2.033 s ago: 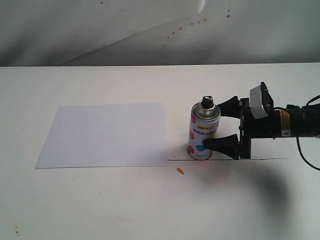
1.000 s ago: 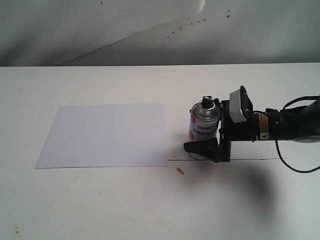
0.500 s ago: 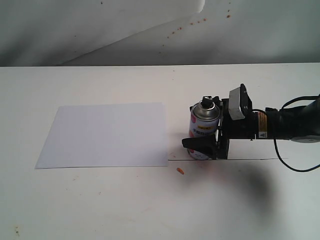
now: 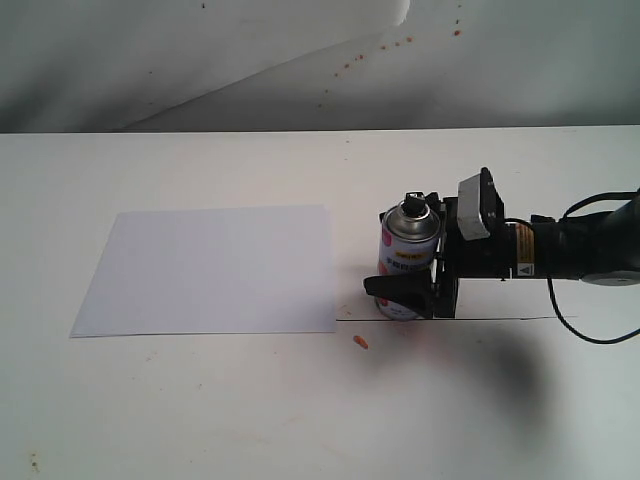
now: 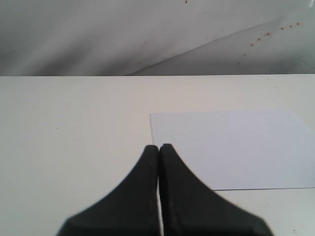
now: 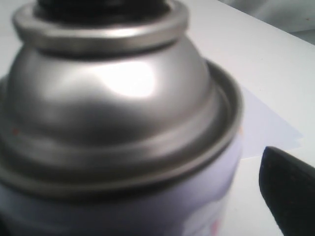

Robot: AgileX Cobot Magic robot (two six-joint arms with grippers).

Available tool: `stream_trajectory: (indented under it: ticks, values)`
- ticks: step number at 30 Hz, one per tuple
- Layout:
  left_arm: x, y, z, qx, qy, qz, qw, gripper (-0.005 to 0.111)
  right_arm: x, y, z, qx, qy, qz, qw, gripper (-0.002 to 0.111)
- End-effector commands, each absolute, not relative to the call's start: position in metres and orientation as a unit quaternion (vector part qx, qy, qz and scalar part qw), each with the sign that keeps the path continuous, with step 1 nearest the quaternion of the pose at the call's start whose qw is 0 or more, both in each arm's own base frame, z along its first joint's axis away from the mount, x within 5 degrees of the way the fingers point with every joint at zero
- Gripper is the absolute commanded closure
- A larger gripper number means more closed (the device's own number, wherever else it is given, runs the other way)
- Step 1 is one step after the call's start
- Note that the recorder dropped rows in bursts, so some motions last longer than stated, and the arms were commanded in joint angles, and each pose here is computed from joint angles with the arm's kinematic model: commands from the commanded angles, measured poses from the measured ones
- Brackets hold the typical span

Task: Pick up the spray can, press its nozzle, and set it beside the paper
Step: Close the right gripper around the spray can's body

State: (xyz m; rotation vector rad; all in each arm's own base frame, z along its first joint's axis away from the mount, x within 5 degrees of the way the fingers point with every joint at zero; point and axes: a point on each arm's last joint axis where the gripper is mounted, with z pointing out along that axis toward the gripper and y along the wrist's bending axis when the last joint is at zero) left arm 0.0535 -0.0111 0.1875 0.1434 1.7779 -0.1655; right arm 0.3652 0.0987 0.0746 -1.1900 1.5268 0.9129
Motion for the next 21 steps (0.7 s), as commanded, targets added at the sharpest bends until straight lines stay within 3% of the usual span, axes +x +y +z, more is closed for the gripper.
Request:
stream_trajectory:
  ticks: [1,21]
  values:
    - [0.0536,-0.0109,0.1875,0.060,0.771,-0.073,0.630,0.107,0.3664,0.0998,0.0771,-0.483,0.623,0.378,0.485,0.003]
    - [0.0536,-0.0109,0.1875,0.059,0.771,-0.074,0.630,0.107,0.3703,0.0992,0.0790,-0.463,0.630,0.374,0.499,0.003]
